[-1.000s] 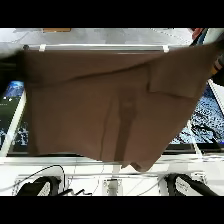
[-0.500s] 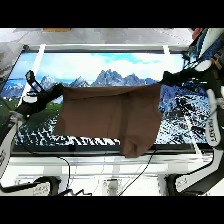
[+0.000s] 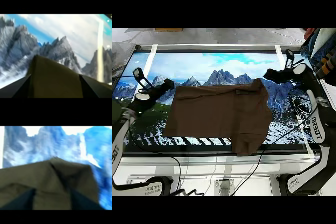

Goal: Fold the clothes and pants, and hang the long-sleeved shirts on hangers.

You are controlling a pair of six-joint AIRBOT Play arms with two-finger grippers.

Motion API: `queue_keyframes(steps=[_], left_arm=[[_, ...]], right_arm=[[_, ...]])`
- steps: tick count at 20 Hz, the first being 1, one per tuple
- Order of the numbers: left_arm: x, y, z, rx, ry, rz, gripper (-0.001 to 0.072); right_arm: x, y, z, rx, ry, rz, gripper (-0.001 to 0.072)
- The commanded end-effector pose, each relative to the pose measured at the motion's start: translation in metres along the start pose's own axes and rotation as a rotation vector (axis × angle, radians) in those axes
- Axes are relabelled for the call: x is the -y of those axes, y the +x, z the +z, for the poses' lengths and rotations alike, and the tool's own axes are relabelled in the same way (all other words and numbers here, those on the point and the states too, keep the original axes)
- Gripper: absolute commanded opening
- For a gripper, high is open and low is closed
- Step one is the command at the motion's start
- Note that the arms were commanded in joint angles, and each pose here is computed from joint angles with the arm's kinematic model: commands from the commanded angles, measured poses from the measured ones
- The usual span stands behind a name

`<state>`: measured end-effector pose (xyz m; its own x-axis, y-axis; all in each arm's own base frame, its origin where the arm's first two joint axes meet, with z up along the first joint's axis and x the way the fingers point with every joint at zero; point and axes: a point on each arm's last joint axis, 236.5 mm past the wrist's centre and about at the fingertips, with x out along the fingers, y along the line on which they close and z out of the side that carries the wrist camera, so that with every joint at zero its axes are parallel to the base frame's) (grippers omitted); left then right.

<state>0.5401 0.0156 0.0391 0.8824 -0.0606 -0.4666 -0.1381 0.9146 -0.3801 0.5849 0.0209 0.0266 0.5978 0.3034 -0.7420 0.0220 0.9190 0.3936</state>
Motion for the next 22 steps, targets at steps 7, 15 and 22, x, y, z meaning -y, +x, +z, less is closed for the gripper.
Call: queue_keyframes(steps=[7,15,22], left_arm=[[-0.056,-0.151,-0.037,-0.477,0.327,-0.030,0.0037],[-0.104,-0.215,-0.173,-0.964,0.041,-0.097,0.0532],[-0.114,-0.177,-0.225,-1.004,-0.120,-0.137,0.0532]], right_arm=[[0.121,-0.151,-0.075,-0.360,0.041,-0.157,0.0020],[0.125,-0.149,-0.151,-0.581,0.185,-0.036,0.0021],[0.134,-0.137,-0.145,-0.525,0.182,-0.058,0.0021]])
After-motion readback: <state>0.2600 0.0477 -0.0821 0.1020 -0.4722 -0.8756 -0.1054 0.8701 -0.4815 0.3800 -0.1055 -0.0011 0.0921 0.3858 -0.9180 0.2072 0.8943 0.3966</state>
